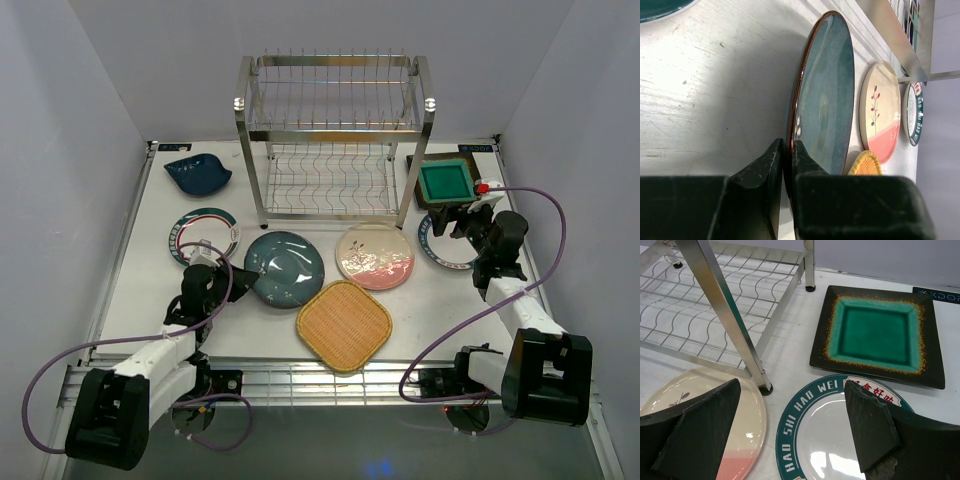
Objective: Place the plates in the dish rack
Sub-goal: Pick up the plate at the center of the board.
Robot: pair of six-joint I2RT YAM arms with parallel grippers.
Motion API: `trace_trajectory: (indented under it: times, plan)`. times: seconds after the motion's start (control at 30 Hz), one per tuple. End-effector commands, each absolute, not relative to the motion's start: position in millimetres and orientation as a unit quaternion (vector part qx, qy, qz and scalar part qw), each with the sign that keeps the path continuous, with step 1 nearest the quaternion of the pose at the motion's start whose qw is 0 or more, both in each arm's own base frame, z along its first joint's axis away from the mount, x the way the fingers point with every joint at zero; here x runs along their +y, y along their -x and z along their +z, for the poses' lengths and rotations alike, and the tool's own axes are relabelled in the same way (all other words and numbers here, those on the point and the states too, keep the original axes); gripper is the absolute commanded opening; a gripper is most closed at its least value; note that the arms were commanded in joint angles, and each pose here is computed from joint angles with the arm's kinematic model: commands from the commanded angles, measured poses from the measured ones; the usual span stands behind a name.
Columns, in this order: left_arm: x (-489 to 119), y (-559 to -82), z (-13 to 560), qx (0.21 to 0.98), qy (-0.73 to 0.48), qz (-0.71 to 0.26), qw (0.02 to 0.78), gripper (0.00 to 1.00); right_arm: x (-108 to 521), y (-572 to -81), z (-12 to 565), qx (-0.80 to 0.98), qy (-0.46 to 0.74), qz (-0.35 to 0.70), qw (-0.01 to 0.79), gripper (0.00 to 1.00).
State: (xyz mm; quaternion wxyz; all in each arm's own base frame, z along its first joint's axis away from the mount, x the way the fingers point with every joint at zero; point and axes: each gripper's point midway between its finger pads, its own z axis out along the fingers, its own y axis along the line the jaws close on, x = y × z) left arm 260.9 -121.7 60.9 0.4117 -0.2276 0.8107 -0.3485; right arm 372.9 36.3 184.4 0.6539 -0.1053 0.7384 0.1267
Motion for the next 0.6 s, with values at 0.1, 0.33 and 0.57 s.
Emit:
trace_trajectory:
  times: [0.1, 0.33, 0.57]
  plan:
    - [-130.4, -277.6, 131.3, 0.77, 0.17, -0.369, 0.492, 0.0, 35.7, -375.0, 198.7, 0.72, 0.106, 0.132, 0.673, 0.9]
    - [-124.6, -275.9, 147.7, 0.766, 0.159, -0.348, 0.516, 0.0, 35.2, -375.6, 198.9, 0.721, 0.105, 0.134, 0.672, 0.9]
    - [-105.4, -272.8, 194.7, 0.741, 0.164, -0.315, 0.57, 0.0, 35.0, -376.7, 198.9, 0.721, 0.106, 0.135, 0.671, 0.9]
